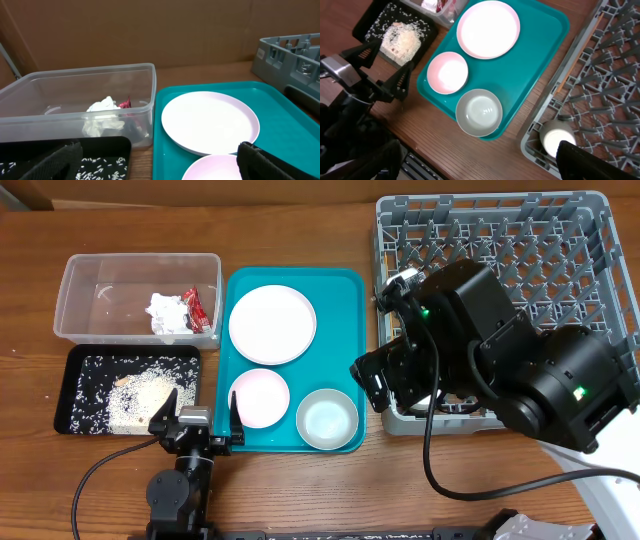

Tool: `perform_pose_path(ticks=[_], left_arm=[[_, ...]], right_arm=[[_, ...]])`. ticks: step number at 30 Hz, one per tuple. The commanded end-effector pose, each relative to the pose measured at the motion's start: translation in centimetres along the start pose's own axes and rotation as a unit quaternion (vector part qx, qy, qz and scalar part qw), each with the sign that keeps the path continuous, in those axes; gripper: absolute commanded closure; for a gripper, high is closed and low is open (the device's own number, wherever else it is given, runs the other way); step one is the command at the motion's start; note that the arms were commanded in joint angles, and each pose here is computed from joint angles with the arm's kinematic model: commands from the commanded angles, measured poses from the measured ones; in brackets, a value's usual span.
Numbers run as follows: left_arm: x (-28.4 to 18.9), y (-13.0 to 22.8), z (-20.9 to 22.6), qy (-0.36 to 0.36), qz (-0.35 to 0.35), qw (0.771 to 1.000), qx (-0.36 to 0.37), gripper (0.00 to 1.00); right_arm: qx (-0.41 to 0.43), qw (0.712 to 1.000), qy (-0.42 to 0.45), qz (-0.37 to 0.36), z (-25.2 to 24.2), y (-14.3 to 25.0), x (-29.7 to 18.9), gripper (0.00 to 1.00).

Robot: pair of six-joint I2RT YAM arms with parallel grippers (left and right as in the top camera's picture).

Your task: Sort waste into correct bins and load items into the dishwasher

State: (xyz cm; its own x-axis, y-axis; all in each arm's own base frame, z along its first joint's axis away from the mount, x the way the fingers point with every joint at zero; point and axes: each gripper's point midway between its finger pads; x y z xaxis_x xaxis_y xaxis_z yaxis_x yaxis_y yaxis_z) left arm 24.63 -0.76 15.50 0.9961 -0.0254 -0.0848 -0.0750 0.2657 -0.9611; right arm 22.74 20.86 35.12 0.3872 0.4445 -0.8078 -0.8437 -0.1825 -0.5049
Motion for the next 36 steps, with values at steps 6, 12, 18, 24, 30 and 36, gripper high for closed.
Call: perform_pose_path(ticks=[6,12,18,24,30,36], left_arm=[[0.0,-0.1,0.0,0.002,-0.005,1.0,0.006,0.0],[0.0,-0.1,0.0,0.002,-0.005,1.0,0.005,0.0],[0.0,-0.1,0.0,0.002,-0.005,1.0,0.006,0.0],[0.0,-0.1,0.0,0.002,-0.005,1.0,0.005,0.0],[0.0,-0.1,0.0,0.002,-0.005,1.0,0.005,0.0],[0.0,-0.1,-0.1,0.002,-0.004,1.0,0.006,0.0]], right_arm=[[-0.026,0.986,-0.129,-0.099,3.8,0.2,-7.6,0.0],[-0.028,0.98,-0.153,-0.128,4.4,-0.1,-9.2,0.0],[0.083,0.994,-0.072,-0.014,1.6,1.7,-1.1,0.0],[0.102,0.986,0.016,0.132,-1.8,6.0,12.5,0.24],[0.038,0.98,0.067,0.181,-5.1,8.5,22.0,0.33],[0.024,0.965,0.119,0.234,-7.9,11.0,27.9,0.64]])
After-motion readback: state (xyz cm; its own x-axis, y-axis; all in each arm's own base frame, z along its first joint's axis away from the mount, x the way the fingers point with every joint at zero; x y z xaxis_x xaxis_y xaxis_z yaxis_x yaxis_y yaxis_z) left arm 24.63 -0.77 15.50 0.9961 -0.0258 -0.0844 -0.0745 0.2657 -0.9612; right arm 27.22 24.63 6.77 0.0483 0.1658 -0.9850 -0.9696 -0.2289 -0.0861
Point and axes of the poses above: each gripper's point midway between its finger pads, its own x axis out along the fingers, its own z axis along the line the jaws close on, y = z × x, and after that the axes turned 12 degrees about x, right-handed
